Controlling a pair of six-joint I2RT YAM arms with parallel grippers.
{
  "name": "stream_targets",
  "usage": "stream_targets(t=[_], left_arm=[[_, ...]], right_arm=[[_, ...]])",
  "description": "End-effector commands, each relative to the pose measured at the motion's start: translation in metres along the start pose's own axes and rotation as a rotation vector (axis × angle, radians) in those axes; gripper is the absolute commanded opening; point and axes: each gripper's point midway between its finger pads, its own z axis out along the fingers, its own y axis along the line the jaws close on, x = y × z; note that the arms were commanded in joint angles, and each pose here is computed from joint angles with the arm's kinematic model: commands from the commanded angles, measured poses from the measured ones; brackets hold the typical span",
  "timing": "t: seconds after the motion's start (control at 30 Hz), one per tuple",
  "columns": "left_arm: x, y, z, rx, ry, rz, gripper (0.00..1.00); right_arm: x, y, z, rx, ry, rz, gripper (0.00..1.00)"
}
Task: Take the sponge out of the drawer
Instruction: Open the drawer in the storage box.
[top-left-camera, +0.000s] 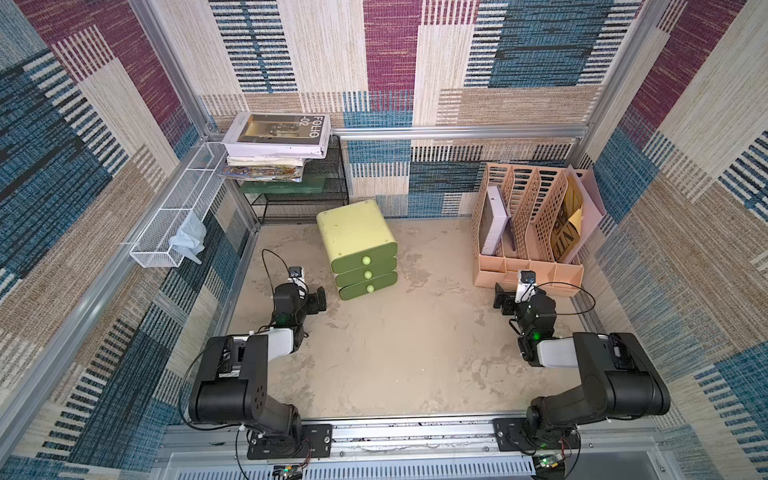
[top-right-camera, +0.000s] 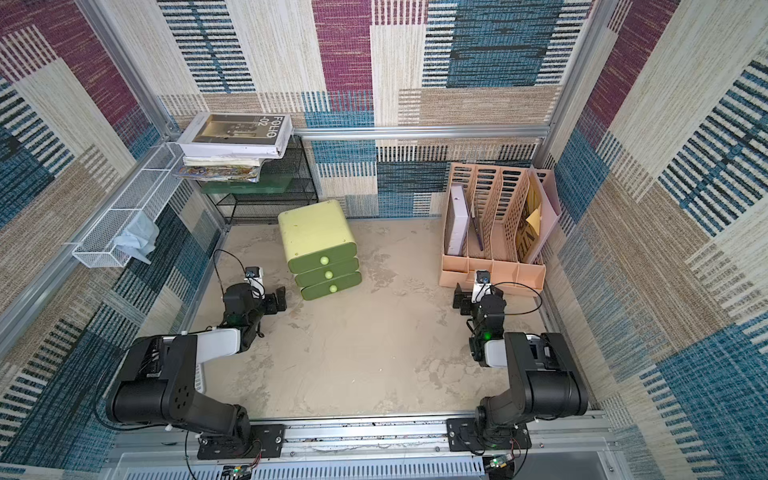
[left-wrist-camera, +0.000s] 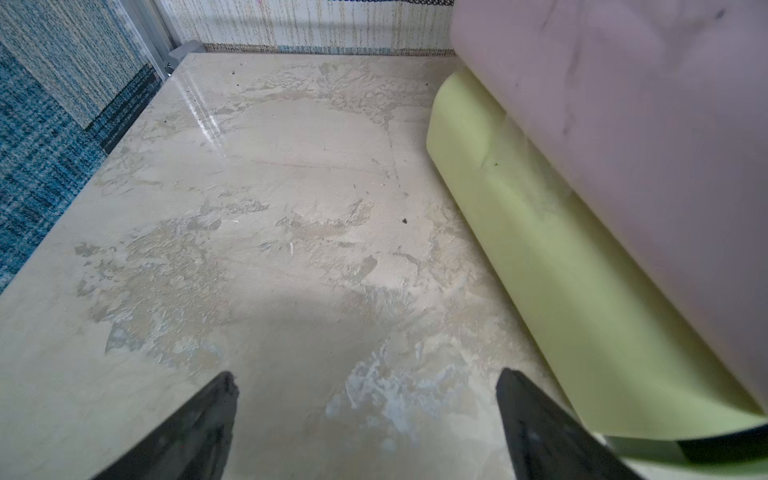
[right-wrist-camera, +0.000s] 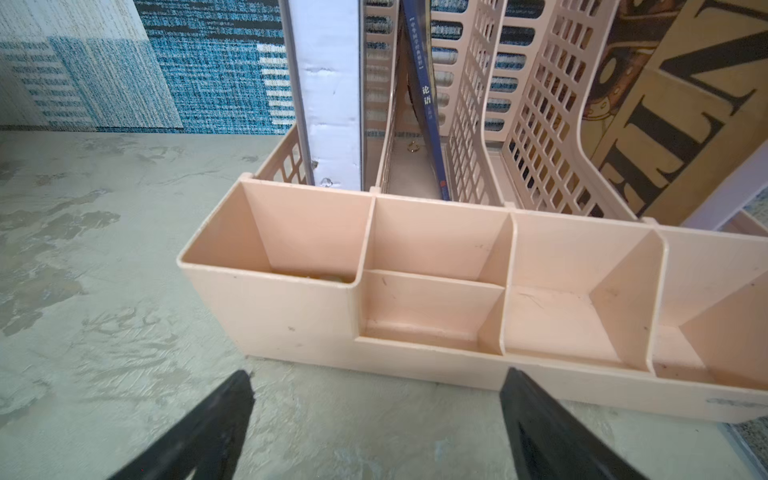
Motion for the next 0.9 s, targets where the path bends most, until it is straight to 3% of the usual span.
stream_targets(t=[0.0,0.67,0.77,0.87], left_arm=[[-0.009,0.0,0.0,0.001,-0.032,0.0,1.0],[-0.009,0.0,0.0,0.001,-0.032,0.0,1.0],[-0.011,0.0,-0.002,0.0,-0.048,0.002,1.0],[-0.02,0.003,-0.017,-0.033,-0.027,-0.004,1.0]], right_arm=[[-0.011,-0.002,0.001,0.01,-0.04,0.002,0.96],[-0.013,-0.003,0.001,0.019,-0.043,0.004,0.96],[-0.023,-0.013,0.006,0.111,0.021,0.017,0.96],[-0.034,-0.01,0.007,0.117,0.051,0.012,0.95]])
